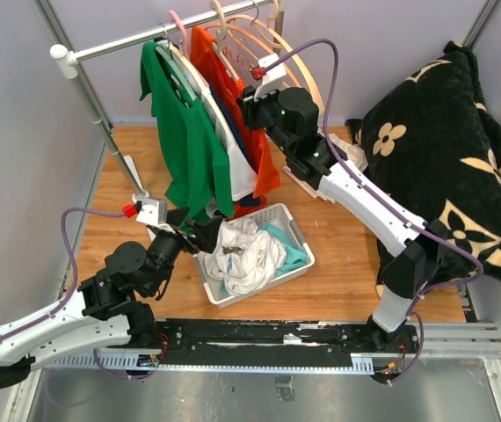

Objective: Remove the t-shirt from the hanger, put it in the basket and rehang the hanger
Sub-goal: Pick up the hanger from the clothesline, then remove the T-shirt from the hanger.

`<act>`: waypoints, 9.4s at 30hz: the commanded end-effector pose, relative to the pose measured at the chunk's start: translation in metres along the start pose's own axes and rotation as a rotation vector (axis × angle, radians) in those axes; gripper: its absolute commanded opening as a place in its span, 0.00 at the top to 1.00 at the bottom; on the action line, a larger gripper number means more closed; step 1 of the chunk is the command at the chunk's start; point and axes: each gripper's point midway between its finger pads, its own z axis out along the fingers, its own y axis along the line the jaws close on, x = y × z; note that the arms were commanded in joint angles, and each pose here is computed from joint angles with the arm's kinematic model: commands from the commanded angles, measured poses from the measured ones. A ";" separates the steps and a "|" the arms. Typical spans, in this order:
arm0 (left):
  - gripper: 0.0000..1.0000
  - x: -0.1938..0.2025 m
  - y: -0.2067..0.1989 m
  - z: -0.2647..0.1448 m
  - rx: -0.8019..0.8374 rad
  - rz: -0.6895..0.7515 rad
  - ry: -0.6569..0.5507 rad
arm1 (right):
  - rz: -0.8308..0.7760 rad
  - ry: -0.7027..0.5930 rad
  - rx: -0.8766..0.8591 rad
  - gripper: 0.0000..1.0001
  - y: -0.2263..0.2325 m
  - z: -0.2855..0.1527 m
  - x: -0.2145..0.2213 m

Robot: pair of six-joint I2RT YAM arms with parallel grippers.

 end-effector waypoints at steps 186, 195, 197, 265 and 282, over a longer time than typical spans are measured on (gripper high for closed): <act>0.19 -0.197 -0.224 0.147 0.590 0.389 -0.528 | -0.078 -0.424 0.007 0.99 -0.048 -0.298 -0.073; 0.20 -0.194 -0.228 0.154 0.593 0.424 -0.539 | -0.070 -0.422 -0.011 0.99 -0.045 -0.296 -0.073; 0.20 -0.193 -0.229 0.157 0.592 0.428 -0.534 | -0.070 -0.417 -0.015 0.99 -0.044 -0.295 -0.071; 1.00 -0.266 -0.172 0.191 0.404 0.313 -0.465 | -0.110 -0.267 0.071 0.71 -0.064 -0.323 -0.019; 0.99 -0.294 -0.151 0.187 0.346 0.207 -0.508 | 0.077 -0.150 0.344 0.99 -0.104 -0.321 0.065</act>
